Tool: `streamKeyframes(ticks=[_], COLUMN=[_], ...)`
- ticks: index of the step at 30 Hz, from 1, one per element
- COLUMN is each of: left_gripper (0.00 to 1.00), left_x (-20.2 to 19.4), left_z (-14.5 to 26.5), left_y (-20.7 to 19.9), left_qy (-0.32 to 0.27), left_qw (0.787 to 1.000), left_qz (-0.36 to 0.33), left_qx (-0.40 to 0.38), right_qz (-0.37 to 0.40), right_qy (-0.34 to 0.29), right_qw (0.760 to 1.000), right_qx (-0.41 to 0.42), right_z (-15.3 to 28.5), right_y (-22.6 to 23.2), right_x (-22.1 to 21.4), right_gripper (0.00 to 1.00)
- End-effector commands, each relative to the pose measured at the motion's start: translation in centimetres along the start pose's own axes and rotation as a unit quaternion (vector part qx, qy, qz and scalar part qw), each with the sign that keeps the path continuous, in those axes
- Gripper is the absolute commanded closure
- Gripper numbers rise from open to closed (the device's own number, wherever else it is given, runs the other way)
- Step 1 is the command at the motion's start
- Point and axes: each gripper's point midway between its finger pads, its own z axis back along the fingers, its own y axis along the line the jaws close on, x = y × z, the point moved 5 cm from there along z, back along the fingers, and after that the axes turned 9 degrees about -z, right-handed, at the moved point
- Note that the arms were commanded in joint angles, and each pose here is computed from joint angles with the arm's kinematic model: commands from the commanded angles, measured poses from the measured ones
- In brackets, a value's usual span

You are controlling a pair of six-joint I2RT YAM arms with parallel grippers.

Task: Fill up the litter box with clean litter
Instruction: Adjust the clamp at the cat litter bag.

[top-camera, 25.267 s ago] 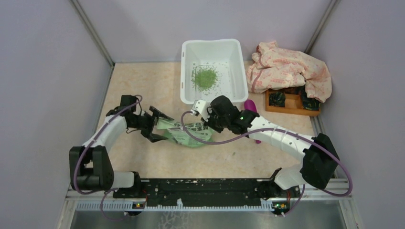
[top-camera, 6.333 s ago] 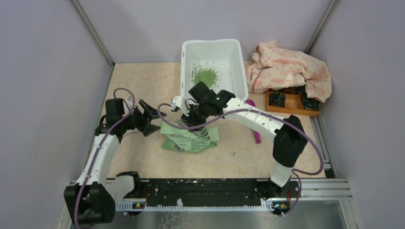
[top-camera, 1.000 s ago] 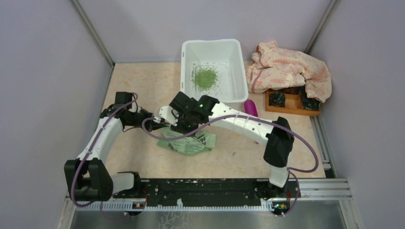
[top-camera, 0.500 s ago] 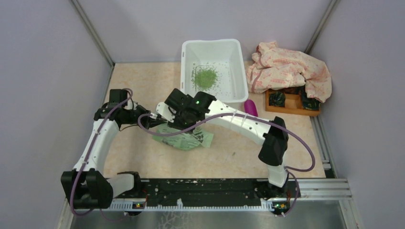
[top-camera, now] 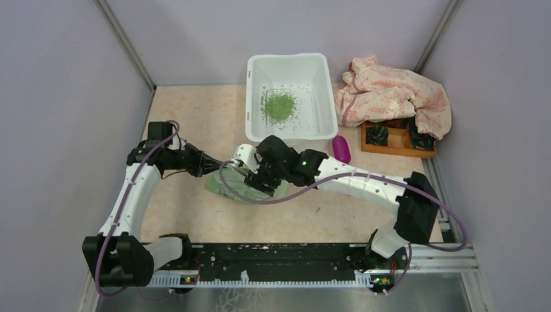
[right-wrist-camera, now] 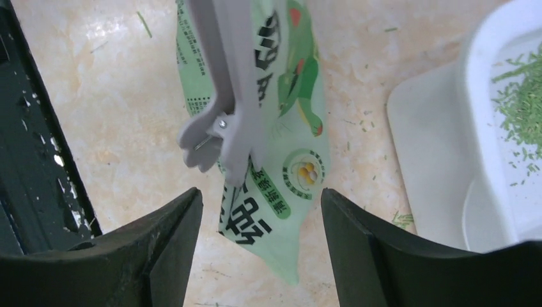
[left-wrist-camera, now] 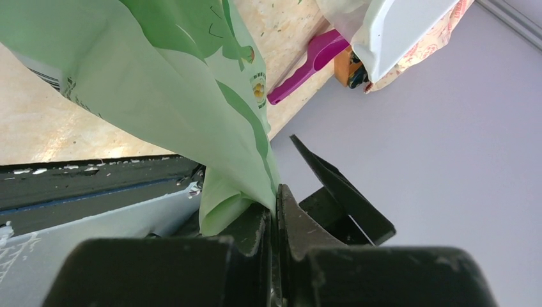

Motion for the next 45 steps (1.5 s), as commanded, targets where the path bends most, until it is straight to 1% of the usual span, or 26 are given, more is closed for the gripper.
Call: streamKeyframes(ticks=[1, 7, 9, 14, 22, 27, 35, 40, 45], left_gripper=[0.93, 0.94, 0.94, 0.95, 0.95, 0.96, 0.97, 0.97, 0.97], left_x=[-0.7, -0.7, -0.7, -0.6, -0.7, -0.7, -0.8, -0.8, -0.8], left_z=[0.9, 1.0, 1.1, 0.9, 0.9, 1.0, 1.0, 0.9, 0.9], left_y=[-1.0, -1.1, -1.2, -1.0, -1.0, -1.0, -1.0, -1.0, -0.9], left_qy=[0.007, 0.003, 0.002, 0.002, 0.004, 0.003, 0.006, 0.008, 0.009], left_qw=[0.999, 0.999, 0.999, 0.999, 0.999, 0.999, 0.999, 0.999, 0.999], left_qz=[-0.025, -0.022, -0.022, -0.019, -0.02, -0.02, -0.02, -0.021, -0.021], left_qx=[-0.033, -0.033, -0.034, -0.03, -0.031, -0.032, -0.034, -0.035, -0.036], right_qz=[-0.036, -0.056, -0.061, -0.07, -0.08, -0.085, -0.094, -0.099, -0.098], right_qy=[-0.197, -0.288, -0.297, -0.324, -0.332, -0.317, -0.301, -0.298, -0.3], right_qw=[0.98, 0.956, 0.952, 0.942, 0.938, 0.944, 0.949, 0.949, 0.948], right_qx=[-0.004, 0.027, 0.032, 0.055, 0.051, 0.036, 0.0, -0.032, -0.042], right_z=[3.4, 4.2, 3.8, 3.6, 2.7, 1.6, 0.4, 0.3, 0.4], right_y=[-1.3, 0.0, 0.6, 2.2, 2.6, 2.3, 1.7, 0.8, 0.5], right_x=[4.8, 4.3, 3.6, 3.5, 3.9, 3.9, 3.6, 3.8, 4.1], right_gripper=[0.31, 0.3, 0.3, 0.3, 0.29, 0.29, 0.33, 0.41, 0.51])
